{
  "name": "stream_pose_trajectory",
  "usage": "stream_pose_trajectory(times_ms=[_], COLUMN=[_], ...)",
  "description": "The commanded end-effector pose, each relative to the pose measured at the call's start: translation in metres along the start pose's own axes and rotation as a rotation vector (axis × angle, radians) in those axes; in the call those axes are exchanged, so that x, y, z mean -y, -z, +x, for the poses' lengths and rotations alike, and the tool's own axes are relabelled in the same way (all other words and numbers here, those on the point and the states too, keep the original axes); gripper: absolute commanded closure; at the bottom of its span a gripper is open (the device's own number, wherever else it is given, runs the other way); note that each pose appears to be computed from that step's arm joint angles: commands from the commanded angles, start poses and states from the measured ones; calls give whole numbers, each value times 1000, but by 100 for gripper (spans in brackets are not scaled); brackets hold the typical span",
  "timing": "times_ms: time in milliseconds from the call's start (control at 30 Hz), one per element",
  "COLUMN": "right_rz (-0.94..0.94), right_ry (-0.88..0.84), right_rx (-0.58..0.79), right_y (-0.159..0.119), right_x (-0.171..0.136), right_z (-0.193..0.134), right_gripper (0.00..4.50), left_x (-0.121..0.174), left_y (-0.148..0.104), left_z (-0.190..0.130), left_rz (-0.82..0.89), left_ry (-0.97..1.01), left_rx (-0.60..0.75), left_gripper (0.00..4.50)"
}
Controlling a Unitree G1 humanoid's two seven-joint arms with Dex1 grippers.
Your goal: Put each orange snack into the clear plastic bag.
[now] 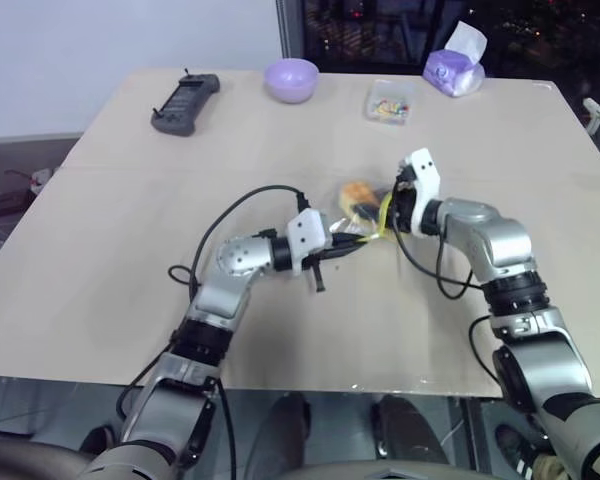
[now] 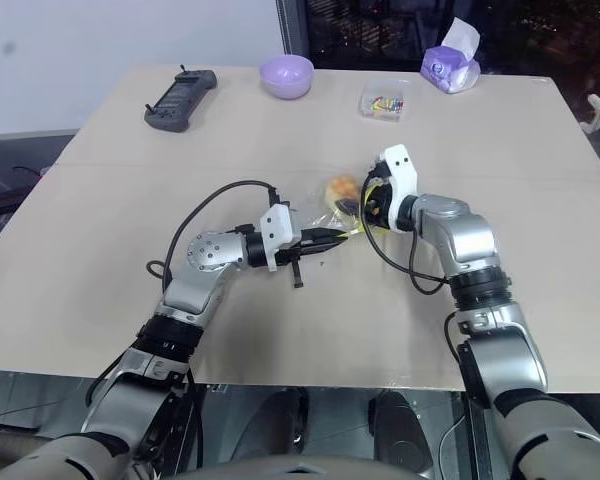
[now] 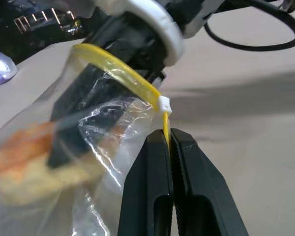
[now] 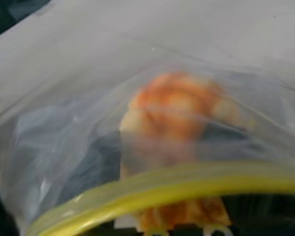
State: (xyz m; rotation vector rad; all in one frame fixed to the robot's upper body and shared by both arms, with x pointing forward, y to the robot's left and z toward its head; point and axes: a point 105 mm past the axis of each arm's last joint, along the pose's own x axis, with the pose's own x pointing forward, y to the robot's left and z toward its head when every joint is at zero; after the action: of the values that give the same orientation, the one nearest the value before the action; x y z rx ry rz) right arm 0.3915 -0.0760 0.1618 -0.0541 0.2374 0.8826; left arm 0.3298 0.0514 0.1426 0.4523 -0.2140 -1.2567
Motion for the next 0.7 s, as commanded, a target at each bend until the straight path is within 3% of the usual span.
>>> stream_pose_trajectory(times_ms=[33, 300, 500, 700], right_rz=[-38, -123, -302, -464], right_ry=[-66, -164, 50, 147], right_rx=[66, 50, -173, -291], right_y=[-19, -9, 29, 45], right_x=[-6, -5, 50, 75], right_z=[-18, -63, -97, -99], right_gripper=[166, 166, 166, 166], left_x=[-5, -7, -5, -5], left_y=[-8, -7, -8, -8], left_z=[1, 2, 4, 4], left_rz=[28, 19, 15, 17], left_ry=[-19, -37, -29, -22], left_rx=[28, 31, 36, 36], left_gripper=[450, 450, 450, 450])
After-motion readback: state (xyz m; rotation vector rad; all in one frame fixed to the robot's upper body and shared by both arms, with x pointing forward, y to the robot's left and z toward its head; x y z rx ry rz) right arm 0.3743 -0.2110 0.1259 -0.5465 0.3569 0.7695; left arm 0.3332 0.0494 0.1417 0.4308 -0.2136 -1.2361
